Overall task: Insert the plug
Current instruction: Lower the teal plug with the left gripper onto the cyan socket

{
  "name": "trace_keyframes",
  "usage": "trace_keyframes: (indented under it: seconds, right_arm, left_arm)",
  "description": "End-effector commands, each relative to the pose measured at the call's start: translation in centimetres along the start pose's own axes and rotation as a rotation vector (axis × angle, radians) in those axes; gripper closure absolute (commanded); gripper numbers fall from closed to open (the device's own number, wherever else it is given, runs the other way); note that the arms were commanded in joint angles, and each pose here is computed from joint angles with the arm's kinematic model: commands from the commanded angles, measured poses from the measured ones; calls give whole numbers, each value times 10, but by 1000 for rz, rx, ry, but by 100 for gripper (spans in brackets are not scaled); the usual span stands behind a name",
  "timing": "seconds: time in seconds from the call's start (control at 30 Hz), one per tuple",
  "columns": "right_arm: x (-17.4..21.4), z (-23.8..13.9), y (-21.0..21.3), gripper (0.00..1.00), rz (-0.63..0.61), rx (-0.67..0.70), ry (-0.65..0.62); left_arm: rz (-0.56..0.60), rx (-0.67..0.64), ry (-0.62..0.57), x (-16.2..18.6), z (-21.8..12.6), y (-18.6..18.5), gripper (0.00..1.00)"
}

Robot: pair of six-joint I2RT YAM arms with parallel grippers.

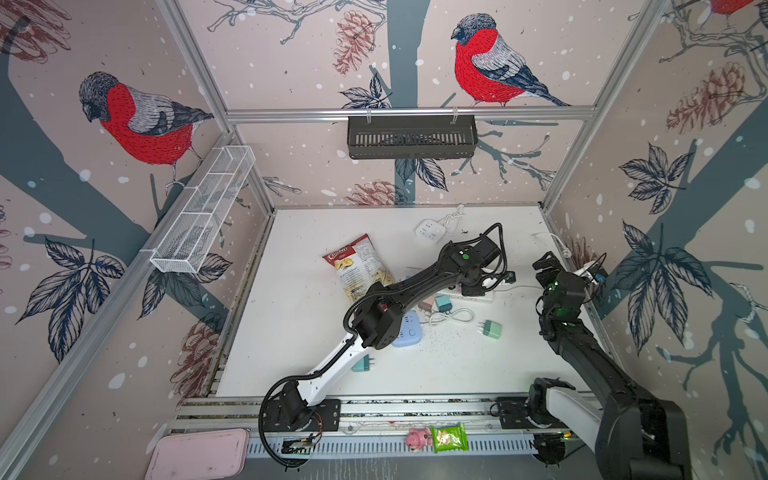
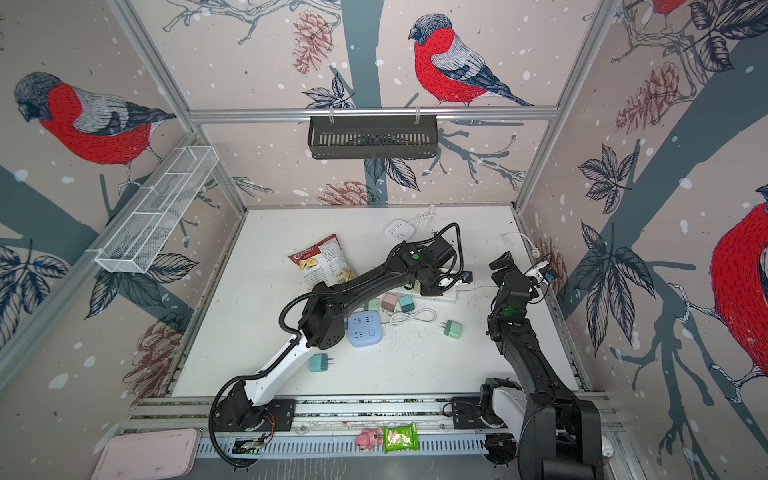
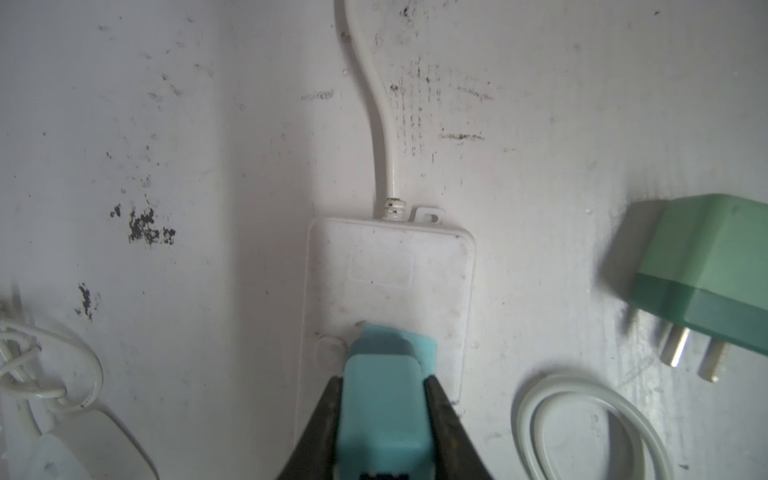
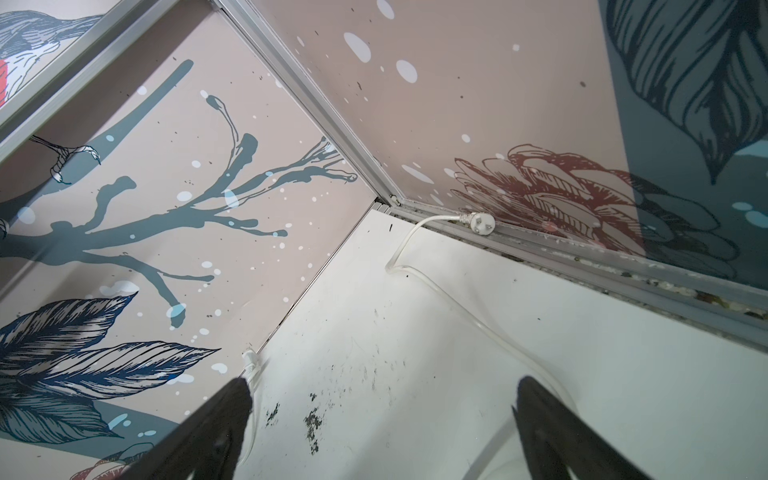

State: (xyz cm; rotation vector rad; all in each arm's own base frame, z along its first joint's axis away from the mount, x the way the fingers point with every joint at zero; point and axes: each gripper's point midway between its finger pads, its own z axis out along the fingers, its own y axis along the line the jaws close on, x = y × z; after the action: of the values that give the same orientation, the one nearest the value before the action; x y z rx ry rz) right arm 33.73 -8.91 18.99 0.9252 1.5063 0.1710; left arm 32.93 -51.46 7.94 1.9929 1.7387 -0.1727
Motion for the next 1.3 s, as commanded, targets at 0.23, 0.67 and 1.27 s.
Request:
trace_keyframes:
  seconds: [0.23, 0.67, 1.27]
  right_arm:
    - [-1, 0, 3, 0, 12, -15, 0]
    - [-1, 0, 2, 0, 15, -16, 0]
    - [1, 1, 3, 0, 18, -22, 7]
  left_arm:
    - [-17, 140, 122, 32, -14, -32, 100]
    - [98, 99, 135, 53, 21, -10, 100]
    - [82, 13, 92, 43, 22, 7, 2]
